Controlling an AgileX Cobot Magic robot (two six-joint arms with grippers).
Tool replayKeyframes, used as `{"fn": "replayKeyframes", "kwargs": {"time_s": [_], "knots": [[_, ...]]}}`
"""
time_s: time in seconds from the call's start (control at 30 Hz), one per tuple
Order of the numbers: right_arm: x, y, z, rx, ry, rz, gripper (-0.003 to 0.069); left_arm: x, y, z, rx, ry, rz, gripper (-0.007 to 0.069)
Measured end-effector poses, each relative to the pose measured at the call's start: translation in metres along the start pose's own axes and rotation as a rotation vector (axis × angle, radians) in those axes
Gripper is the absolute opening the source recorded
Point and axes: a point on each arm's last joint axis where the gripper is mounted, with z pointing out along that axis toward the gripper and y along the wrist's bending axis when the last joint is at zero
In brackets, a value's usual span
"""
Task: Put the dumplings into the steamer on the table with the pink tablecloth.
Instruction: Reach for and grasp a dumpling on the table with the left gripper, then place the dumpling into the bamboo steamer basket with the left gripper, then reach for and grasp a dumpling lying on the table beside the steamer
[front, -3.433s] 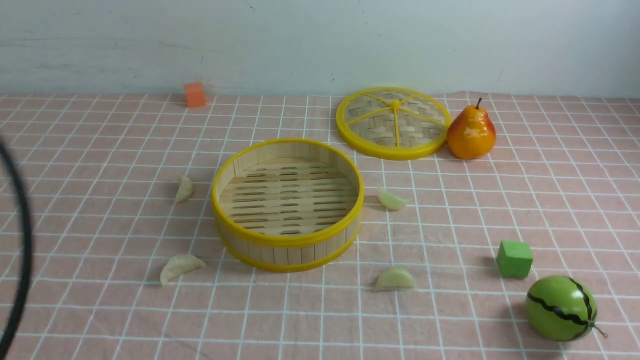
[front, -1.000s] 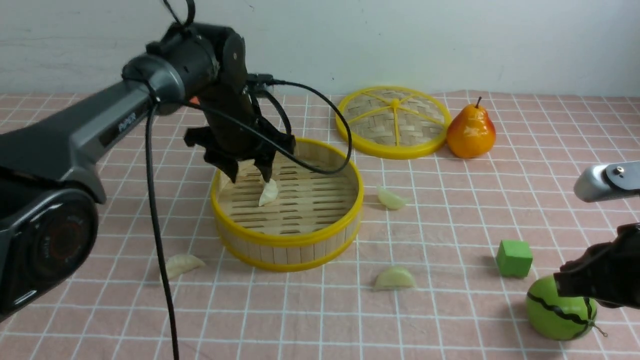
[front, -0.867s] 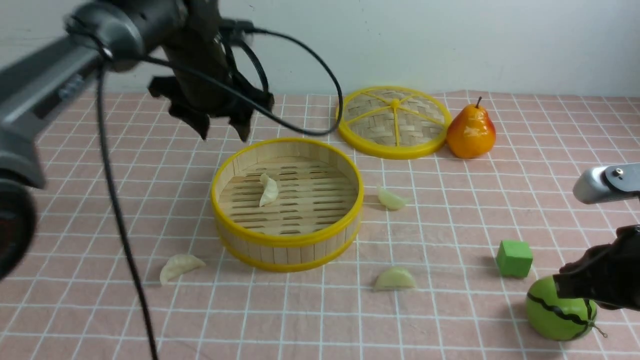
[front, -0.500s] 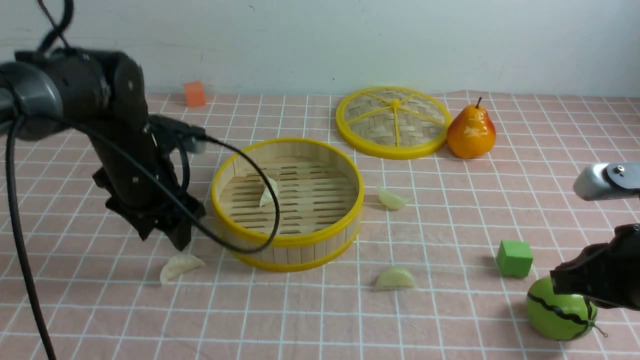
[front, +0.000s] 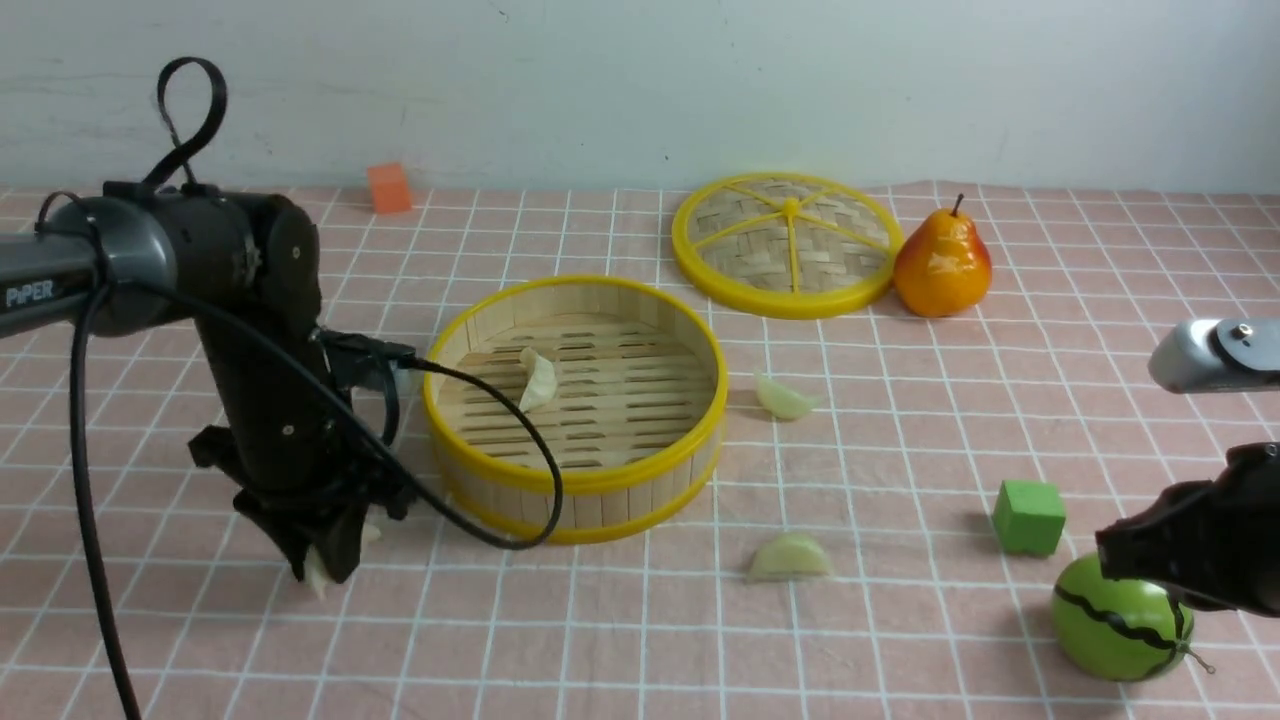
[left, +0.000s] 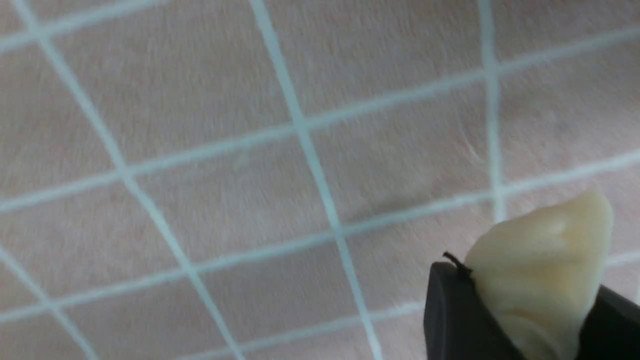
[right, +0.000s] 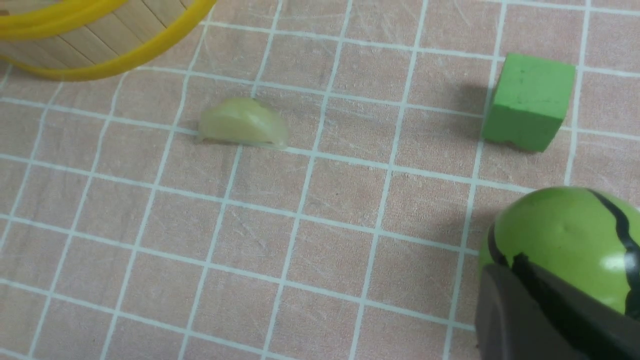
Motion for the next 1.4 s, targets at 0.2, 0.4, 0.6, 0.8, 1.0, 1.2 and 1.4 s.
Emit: {"fn": "replayKeyframes", "kwargs": {"time_s": [0.2, 0.4, 0.6, 0.8, 1.0, 1.2, 1.4], "knots": [[-0.001, 0.000, 0.000, 0.001, -0.011, 0.000, 0.0023, -0.005, -0.034, -0.070, 0.115, -0.261, -0.002, 0.0199], [-0.002, 0.000, 0.000, 0.001, -0.022, 0.002, 0.0027, -0.035, -0.089, -0.057, 0.049, -0.415, 0.221, 0.0199], [-0.001, 0.000, 0.000, 0.001, -0.020, 0.002, 0.0031, -0.059, -0.097, 0.001, -0.099, -0.392, 0.337, 0.0208], [0.000, 0.003, -0.002, -0.018, 0.075, -0.054, 0.0106, -0.056, -0.102, -0.011, -0.109, -0.355, 0.352, 0.0438], [-0.035, 0.015, 0.012, -0.053, 0.122, -0.145, 0.0361, -0.035, -0.103, -0.109, -0.136, -0.373, 0.339, 0.0561], [-0.073, 0.053, 0.076, -0.123, 0.178, -0.334, 0.0494, 0.017, -0.117, -0.204, 0.059, -0.574, 0.262, 0.0531], [-0.114, 0.069, 0.167, -0.103, 0.197, -0.443, 0.0505, 0.107, -0.108, -0.257, 0.114, -0.699, 0.169, 0.0262]]}}
